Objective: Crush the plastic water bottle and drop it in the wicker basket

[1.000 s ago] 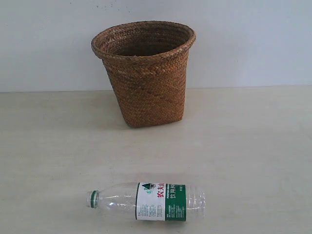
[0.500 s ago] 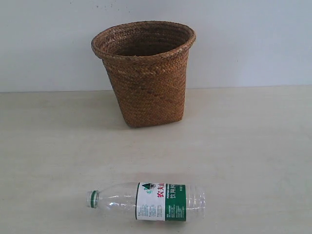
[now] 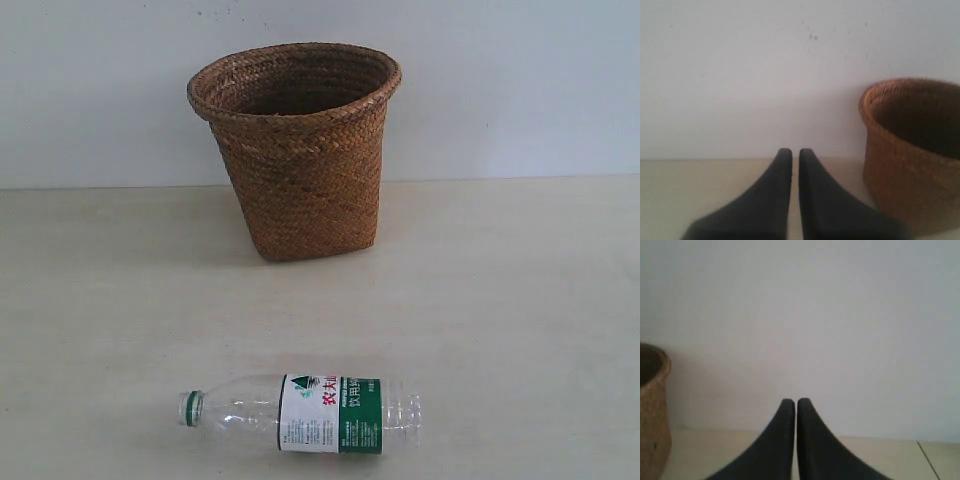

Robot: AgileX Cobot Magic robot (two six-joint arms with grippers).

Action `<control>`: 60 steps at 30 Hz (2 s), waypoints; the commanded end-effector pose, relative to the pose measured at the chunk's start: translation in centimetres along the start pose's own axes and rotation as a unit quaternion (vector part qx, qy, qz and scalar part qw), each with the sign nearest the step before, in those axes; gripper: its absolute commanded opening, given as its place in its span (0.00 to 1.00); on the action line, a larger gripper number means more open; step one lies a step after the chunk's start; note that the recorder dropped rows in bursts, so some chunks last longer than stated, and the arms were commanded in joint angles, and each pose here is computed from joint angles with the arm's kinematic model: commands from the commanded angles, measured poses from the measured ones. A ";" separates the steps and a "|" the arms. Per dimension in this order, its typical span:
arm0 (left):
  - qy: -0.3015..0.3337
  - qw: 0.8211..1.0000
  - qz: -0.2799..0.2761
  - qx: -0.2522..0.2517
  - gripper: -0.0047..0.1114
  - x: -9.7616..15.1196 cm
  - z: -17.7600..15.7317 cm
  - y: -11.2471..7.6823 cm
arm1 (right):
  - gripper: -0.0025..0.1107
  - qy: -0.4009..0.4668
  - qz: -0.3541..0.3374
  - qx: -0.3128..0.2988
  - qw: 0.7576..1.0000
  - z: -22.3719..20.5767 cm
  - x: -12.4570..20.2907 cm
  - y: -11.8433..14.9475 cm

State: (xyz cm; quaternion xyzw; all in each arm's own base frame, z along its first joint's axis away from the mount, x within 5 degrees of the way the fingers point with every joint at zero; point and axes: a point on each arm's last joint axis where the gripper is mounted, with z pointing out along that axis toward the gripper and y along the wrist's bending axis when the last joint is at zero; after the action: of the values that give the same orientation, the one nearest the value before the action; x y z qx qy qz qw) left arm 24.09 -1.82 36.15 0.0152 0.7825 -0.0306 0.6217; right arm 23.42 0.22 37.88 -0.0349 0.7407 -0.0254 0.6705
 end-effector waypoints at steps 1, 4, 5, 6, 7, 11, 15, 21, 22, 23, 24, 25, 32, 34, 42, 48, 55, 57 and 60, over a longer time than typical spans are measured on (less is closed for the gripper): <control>0.131 0.988 0.084 -0.009 0.08 0.6 2.6 0.4 | 0.02 0.131 -0.071 -0.015 0.989 2.3 0.8 0.0; 0.219 0.955 0.194 0.038 0.08 1.5 3.6 0.1 | 0.02 0.228 -0.125 -0.051 0.964 3.7 1.6 0.2; 0.240 0.936 0.248 0.075 0.08 2.0 3.7 -0.2 | 0.02 0.242 -0.130 -0.083 0.958 4.1 1.8 0.6; 0.254 0.918 0.284 0.109 0.08 2.5 3.7 -0.5 | 0.02 0.255 -0.139 -0.119 0.949 4.4 2.2 1.2; 0.269 0.893 0.329 0.152 0.08 3.0 3.5 -0.9 | 0.02 0.258 -0.139 -0.169 0.941 4.6 2.4 2.1; 0.243 0.840 0.377 0.305 0.08 4.0 3.3 -3.7 | 0.02 0.247 -0.159 -0.342 0.893 5.1 3.4 5.6; 0.242 0.770 0.446 0.388 0.08 5.5 3.5 -5.4 | 0.02 0.250 -0.195 -0.391 0.864 5.3 4.3 8.5; 0.277 0.710 0.458 0.457 0.08 8.6 5.0 -8.1 | 0.02 0.277 -0.230 -0.486 0.796 5.0 6.6 13.4; 0.283 0.705 0.458 0.462 0.08 9.1 5.3 -8.3 | 0.02 0.283 -0.236 -0.497 0.786 4.9 7.0 13.9; 0.288 0.700 0.457 0.467 0.08 9.4 5.5 -8.5 | 0.02 0.287 -0.243 -0.508 0.775 4.9 7.4 14.2; 0.292 0.698 0.456 0.469 0.08 9.7 5.7 -8.6 | 0.02 0.291 -0.251 -0.516 0.765 4.8 7.6 14.5; 0.297 0.693 0.455 0.474 0.10 10.1 5.9 -8.8 | 0.02 0.296 -0.258 -0.524 0.756 4.7 7.9 14.9; 0.319 0.662 0.458 0.500 0.49 12.7 7.0 -8.9 | 0.02 0.306 -0.275 -0.539 0.735 4.6 9.0 16.3; 0.312 0.652 0.467 0.510 0.56 13.9 7.2 -8.9 | 0.02 0.303 -0.276 -0.540 0.735 4.6 9.0 16.5; 0.280 0.630 0.486 0.538 0.61 17.1 7.9 -9.1 | 0.02 0.296 -0.274 -0.540 0.739 4.5 8.9 17.0; 0.278 0.601 0.499 0.559 0.63 19.2 8.7 -9.1 | 0.02 0.296 -0.274 -0.539 0.740 4.5 8.9 17.0; 0.277 0.621 0.479 0.555 0.63 21.2 10.1 -9.5 | 0.02 0.295 -0.273 -0.536 0.742 4.5 8.9 17.0; 0.282 0.621 0.479 0.552 0.63 21.7 10.4 -9.5 | 0.02 0.294 -0.273 -0.535 0.744 4.6 8.9 17.0; 0.289 0.620 0.477 0.553 0.63 22.3 10.6 -9.4 | 0.02 0.292 -0.274 -0.533 0.745 4.6 8.8 17.0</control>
State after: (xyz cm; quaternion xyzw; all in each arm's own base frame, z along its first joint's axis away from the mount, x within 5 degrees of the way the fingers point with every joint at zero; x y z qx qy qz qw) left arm 28.76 -12.05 12.94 0.7385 0.6367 -0.1461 0.1669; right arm 26.80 16.37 27.07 -0.5813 0.7516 0.1822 0.2529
